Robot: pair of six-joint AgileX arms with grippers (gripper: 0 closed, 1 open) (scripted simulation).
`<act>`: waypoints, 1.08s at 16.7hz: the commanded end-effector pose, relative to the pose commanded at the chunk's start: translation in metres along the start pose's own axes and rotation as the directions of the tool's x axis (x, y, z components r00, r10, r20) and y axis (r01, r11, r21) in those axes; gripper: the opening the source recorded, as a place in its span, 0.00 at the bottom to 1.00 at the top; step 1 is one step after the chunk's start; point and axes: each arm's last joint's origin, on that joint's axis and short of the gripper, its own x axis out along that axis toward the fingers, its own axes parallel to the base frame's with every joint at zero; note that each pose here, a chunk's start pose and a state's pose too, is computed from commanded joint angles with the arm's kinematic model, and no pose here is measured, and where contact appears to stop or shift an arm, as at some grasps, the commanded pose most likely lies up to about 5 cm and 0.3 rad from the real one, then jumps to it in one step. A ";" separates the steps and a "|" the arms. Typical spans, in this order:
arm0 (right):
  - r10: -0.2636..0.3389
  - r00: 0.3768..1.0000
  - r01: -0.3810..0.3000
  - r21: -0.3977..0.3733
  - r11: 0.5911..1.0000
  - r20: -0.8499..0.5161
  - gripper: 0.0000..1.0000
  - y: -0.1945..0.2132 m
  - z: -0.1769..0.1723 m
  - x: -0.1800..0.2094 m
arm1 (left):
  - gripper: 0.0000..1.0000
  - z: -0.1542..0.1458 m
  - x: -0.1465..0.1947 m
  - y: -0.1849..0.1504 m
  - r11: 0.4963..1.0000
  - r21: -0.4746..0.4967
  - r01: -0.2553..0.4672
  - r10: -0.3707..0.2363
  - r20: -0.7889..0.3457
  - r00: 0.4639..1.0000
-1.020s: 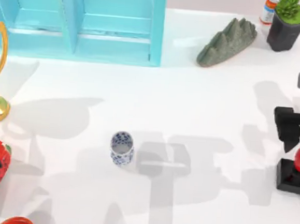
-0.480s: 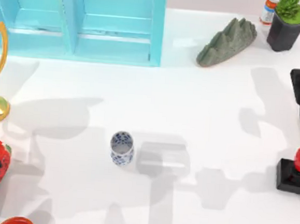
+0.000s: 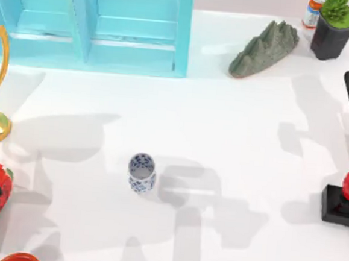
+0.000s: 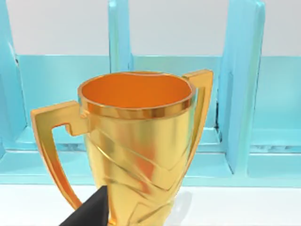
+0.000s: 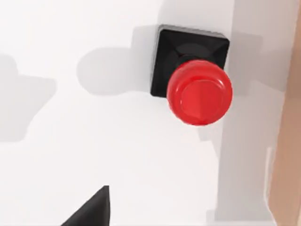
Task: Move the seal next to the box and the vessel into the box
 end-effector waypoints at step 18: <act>0.005 0.995 -0.005 -0.002 1.000 0.100 1.00 0.326 -0.004 0.083 | 1.00 0.000 0.000 0.000 1.000 0.000 0.000 0.000 0.000 1.000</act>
